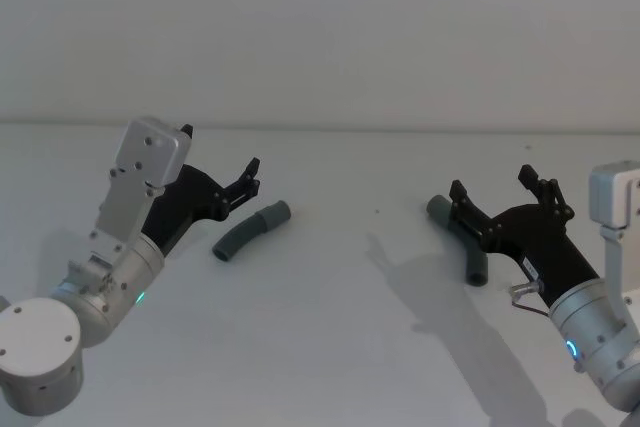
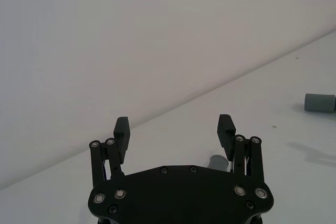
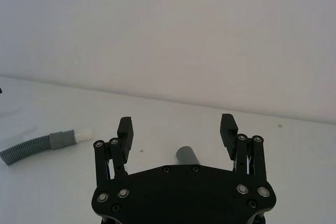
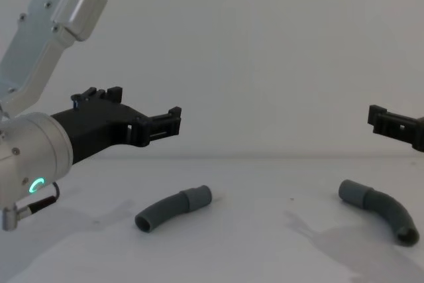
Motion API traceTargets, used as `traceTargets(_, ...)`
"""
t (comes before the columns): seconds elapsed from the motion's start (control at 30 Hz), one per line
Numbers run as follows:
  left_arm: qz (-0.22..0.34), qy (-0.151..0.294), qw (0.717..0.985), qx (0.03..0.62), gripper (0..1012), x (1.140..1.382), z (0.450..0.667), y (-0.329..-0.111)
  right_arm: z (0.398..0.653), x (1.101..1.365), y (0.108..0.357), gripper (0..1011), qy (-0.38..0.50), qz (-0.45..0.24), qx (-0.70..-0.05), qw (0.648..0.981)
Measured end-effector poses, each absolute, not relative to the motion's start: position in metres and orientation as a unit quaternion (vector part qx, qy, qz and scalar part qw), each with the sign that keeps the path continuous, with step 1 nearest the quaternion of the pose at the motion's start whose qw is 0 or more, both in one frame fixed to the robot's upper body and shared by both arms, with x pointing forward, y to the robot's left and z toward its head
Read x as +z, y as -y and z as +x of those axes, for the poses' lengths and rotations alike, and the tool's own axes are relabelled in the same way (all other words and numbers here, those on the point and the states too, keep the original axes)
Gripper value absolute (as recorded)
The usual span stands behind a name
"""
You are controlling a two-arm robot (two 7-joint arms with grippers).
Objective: Use both hands to pick up one end of the pipe from the table, align the ends, and insert them.
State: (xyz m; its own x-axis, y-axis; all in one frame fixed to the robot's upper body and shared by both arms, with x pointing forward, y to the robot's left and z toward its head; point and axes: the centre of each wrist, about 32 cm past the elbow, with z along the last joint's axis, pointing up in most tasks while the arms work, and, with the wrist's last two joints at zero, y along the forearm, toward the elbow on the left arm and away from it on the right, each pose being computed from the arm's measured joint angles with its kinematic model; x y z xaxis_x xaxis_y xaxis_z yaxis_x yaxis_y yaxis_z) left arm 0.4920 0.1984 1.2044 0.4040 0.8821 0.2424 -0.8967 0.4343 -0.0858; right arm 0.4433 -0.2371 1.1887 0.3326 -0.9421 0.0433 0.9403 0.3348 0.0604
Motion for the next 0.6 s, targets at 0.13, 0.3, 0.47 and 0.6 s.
traceTargets(0.13,0.029,0.126,0.837,0.531,1001,1.2044,0.492,-0.1984,0.4433,1.1887,0.2371,1002,0.035,0.012,-0.577,0.816)
traceTargets(0.3,0.029,0.126,0.837,0.531,1001,1.2044,0.492,-0.1984,0.4433,1.1887,0.2371,1002,0.035,0.012,-0.577,0.816)
traceTargets(0.47,0.029,0.126,0.837,0.531,1001,1.2044,0.492,-0.1984,0.4433,1.1887,0.2371,1002,0.035,0.012,-0.577,0.816)
traceTargets(0.6,0.029,0.126,0.837,0.531,1001,1.2044,0.492,-0.1984,0.4433,1.1887,0.2371,1002,0.035,0.012,-0.577,0.816)
